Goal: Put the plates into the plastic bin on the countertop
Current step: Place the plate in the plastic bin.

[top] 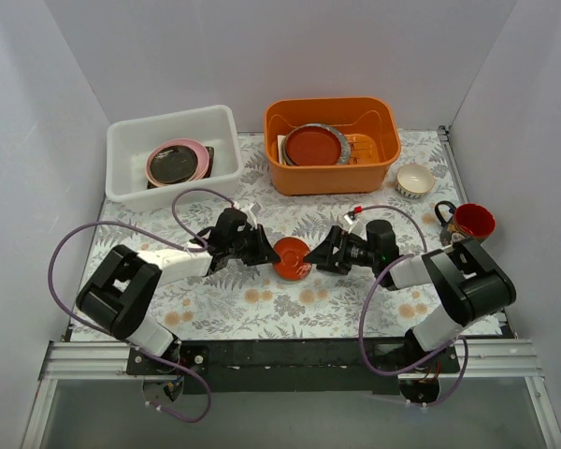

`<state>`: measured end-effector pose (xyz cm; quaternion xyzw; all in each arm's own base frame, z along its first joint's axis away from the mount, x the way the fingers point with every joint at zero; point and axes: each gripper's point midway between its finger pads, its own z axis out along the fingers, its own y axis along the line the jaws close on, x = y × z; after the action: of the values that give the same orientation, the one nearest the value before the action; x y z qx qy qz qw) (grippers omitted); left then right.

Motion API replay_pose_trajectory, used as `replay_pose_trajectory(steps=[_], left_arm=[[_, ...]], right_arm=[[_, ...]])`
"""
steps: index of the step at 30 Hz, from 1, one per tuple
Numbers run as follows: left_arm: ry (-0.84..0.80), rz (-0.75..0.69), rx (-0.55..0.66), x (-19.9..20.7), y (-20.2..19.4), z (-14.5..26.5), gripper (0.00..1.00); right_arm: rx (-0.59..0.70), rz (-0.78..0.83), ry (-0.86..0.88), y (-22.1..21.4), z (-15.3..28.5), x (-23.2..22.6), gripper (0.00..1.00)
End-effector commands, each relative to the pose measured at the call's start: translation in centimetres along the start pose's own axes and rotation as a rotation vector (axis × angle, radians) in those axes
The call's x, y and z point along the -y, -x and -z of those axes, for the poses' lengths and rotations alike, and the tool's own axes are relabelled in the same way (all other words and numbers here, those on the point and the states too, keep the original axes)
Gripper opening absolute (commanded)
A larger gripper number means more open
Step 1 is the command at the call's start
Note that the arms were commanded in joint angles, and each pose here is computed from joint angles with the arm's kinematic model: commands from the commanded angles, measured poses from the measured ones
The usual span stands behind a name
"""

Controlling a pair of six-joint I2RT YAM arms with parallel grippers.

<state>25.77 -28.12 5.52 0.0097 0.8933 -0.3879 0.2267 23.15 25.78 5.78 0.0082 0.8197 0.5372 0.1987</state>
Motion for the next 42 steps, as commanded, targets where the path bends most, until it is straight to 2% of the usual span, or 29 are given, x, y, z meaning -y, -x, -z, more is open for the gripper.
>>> replay_pose_trajectory(steps=[1,6,11,13,14,16,23,30,36,37,42], left_arm=[[-0.022,-0.072,0.115,3.3,3.6,2.9,0.0],[-0.032,-0.108,0.186,6.1,7.0,5.9,0.0],[-0.038,-0.129,0.249,8.2,10.2,9.0,0.0],[-0.055,-0.134,0.279,9.1,11.7,10.1,0.0],[-0.051,-0.123,0.282,8.7,12.4,10.7,0.0],[-0.054,-0.096,0.311,8.3,14.3,12.0,0.0],[0.004,-0.084,0.383,5.6,19.6,15.4,0.0],[-0.014,-0.041,0.419,4.0,23.6,17.7,0.0],[-0.01,0.03,0.437,1.5,26.2,18.8,0.0],[0.009,0.059,0.472,0.1,27.4,20.2,0.0],[0.056,0.165,0.489,-3.3,29.9,21.7,0.0]], right_arm=[[0.042,0.108,-0.108,1.8,0.6,0.4,0.98],[0.08,0.191,-0.268,3.6,2.3,0.7,0.98],[0.175,0.293,-0.435,7.1,4.7,0.1,0.98],[0.16,0.299,-0.518,7.1,5.9,0.6,0.98],[0.193,0.316,-0.56,8.4,6.5,0.3,0.98],[0.177,0.334,-0.627,8.4,7.6,0.8,0.98],[0.294,0.381,-0.832,10.5,11.6,1.6,0.98],[0.303,0.364,-1.024,10.7,14.6,3.2,0.98],[0.333,0.368,-1.019,10.6,14.8,3.3,0.98],[0.333,0.367,-1.02,10.5,14.9,3.4,0.98],[0.328,0.361,-1.026,10.0,15.2,3.7,0.98]])
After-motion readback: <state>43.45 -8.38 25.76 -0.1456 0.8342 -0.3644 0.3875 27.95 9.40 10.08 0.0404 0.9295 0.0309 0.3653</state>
